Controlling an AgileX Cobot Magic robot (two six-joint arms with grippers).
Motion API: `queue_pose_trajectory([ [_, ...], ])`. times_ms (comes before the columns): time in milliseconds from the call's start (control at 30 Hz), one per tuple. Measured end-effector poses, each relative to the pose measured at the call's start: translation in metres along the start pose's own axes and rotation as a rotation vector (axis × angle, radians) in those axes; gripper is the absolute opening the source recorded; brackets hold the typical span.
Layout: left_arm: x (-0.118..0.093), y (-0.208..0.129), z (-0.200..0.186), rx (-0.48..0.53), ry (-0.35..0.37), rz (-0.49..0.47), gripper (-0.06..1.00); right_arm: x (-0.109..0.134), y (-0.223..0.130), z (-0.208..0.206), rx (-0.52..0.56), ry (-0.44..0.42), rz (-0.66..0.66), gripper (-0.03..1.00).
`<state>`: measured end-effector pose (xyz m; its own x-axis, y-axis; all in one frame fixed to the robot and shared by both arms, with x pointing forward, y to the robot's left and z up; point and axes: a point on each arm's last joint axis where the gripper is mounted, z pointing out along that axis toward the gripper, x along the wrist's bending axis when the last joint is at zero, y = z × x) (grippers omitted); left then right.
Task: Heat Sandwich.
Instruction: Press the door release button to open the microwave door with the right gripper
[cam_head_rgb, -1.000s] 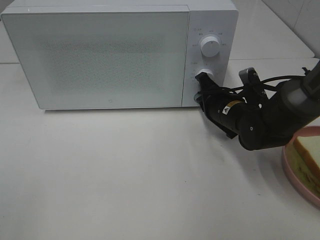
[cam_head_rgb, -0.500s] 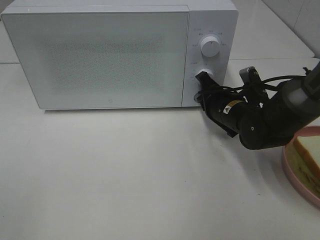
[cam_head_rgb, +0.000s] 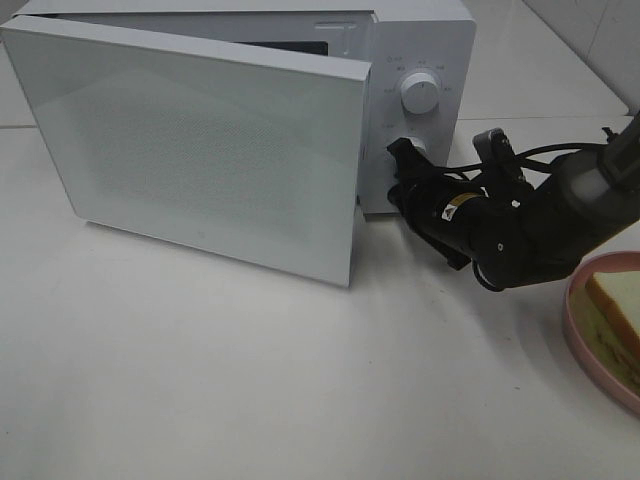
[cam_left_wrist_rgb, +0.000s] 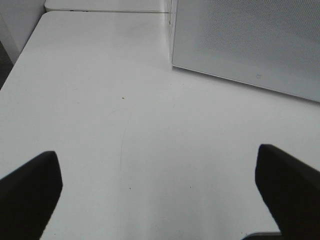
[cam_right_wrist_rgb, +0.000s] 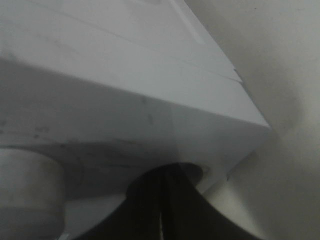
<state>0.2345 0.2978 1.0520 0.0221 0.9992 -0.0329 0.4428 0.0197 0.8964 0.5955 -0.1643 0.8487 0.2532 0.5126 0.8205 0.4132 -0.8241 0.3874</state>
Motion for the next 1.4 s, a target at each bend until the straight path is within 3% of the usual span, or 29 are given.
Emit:
queue_pose_trajectory([
  [1400, 0.0000, 0.0000, 0.0000, 0.000, 0.000, 0.000, 0.97, -0.0009, 0.0003, 0.0001, 0.018, -0.009, 0.016, 0.01],
])
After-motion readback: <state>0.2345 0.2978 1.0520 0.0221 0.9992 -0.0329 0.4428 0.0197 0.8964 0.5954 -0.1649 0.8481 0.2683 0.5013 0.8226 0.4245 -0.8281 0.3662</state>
